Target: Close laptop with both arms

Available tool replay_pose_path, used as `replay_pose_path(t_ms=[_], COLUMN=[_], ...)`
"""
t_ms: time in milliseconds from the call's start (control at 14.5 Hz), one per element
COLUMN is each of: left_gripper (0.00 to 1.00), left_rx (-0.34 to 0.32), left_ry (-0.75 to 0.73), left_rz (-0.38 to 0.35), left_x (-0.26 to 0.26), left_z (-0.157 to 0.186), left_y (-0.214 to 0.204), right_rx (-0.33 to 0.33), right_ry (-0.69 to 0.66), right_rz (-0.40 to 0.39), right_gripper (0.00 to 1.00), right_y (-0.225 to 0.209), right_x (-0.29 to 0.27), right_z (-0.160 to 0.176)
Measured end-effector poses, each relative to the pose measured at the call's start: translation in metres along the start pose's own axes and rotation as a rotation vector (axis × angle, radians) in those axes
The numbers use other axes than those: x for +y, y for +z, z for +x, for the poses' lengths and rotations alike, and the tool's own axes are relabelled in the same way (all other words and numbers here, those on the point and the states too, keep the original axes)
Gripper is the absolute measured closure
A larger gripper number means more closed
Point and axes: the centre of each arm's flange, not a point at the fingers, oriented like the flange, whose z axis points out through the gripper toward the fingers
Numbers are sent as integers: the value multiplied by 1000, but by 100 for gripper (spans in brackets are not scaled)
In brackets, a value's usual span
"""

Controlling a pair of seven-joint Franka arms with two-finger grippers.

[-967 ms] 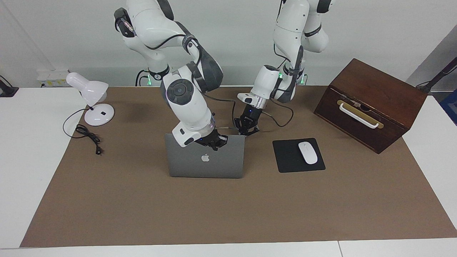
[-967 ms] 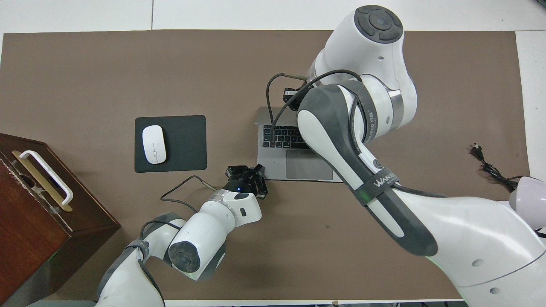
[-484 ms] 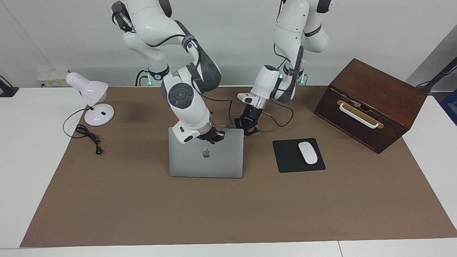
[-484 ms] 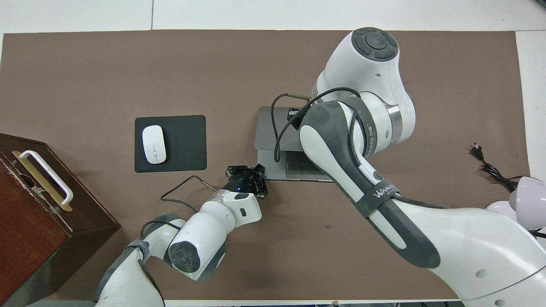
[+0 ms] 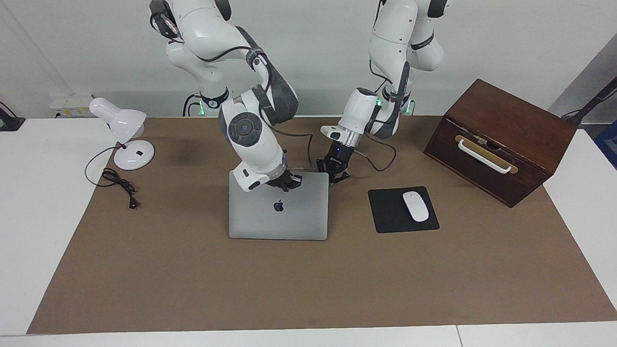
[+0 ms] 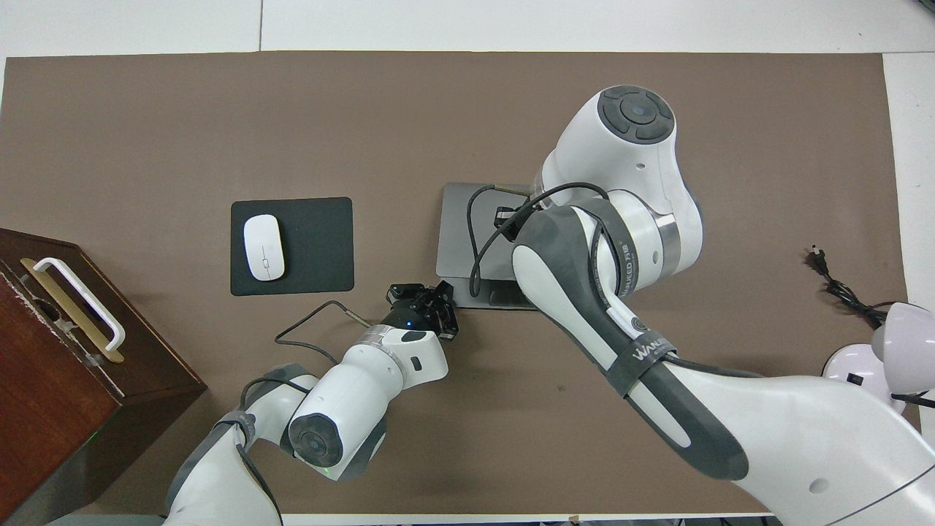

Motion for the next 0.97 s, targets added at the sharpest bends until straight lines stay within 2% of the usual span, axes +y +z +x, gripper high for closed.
replay_pose_path(t_ms=[967], left_gripper=[99], left_rx=[0], left_ry=[8], left_rz=[0], left_x=[0], left_z=[0], left_y=[0], right_rx=[5], right_ry=[-8], right_rz=[22], right_gripper=[99], right_y=[45], right_x=[-7], right_z=[-22])
